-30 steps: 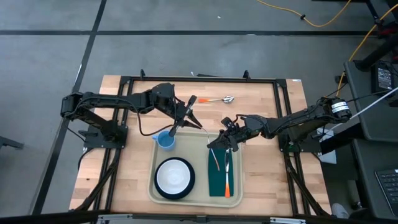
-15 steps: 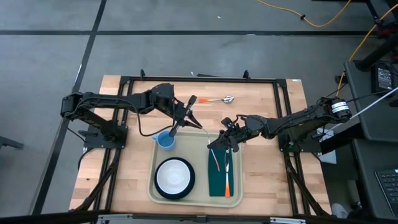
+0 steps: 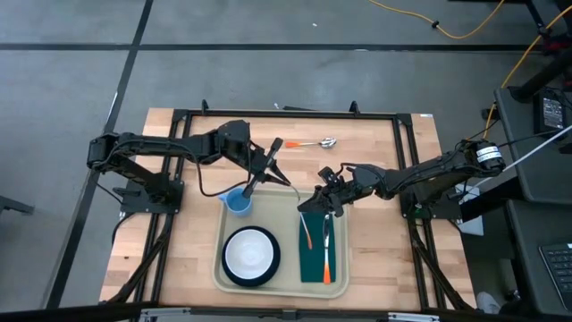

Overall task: Set up tray
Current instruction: Put the orange fork on top of the napkin to the left of the orange knife

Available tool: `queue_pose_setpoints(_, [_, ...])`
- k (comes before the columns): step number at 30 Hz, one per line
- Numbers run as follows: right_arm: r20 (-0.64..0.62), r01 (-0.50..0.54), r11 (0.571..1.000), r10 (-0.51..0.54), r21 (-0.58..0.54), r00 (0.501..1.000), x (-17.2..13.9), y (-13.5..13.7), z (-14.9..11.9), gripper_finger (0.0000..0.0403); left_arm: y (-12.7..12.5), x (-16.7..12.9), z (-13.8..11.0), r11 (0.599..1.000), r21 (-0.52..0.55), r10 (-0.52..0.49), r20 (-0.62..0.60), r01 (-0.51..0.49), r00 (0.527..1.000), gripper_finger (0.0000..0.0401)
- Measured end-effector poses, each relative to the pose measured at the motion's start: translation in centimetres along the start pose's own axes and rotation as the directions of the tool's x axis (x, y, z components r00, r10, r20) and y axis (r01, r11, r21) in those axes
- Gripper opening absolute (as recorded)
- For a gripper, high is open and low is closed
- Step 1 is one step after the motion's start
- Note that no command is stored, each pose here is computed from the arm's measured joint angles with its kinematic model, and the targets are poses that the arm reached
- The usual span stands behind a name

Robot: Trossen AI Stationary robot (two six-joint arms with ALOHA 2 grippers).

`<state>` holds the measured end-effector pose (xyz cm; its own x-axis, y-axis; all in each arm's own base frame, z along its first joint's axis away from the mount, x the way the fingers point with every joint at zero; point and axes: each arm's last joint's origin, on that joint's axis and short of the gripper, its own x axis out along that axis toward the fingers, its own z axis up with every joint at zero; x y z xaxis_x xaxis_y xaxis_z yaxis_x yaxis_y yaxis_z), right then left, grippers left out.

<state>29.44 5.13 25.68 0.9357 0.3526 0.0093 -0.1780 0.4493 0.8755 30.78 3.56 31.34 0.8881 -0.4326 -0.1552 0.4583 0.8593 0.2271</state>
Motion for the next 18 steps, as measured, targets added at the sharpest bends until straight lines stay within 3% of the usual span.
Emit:
queue_pose_setpoints(11, [0.065, -0.115, 0.993, 0.116, -0.026, 0.991, -0.1, 1.1, 0.6, 0.0091, 0.0, -0.1, -0.2, 1.0, -0.024, -0.002, -0.023, 0.001, 1.0, 0.0002])
queue_pose_setpoints(18, [0.036, -0.064, 0.998, 0.064, 0.016, 0.997, 0.0, 0.7, 0.3, 0.0095, 0.0, -0.1, -0.3, 0.999, -0.033, -0.002, -0.025, 0.001, 1.0, 0.0002])
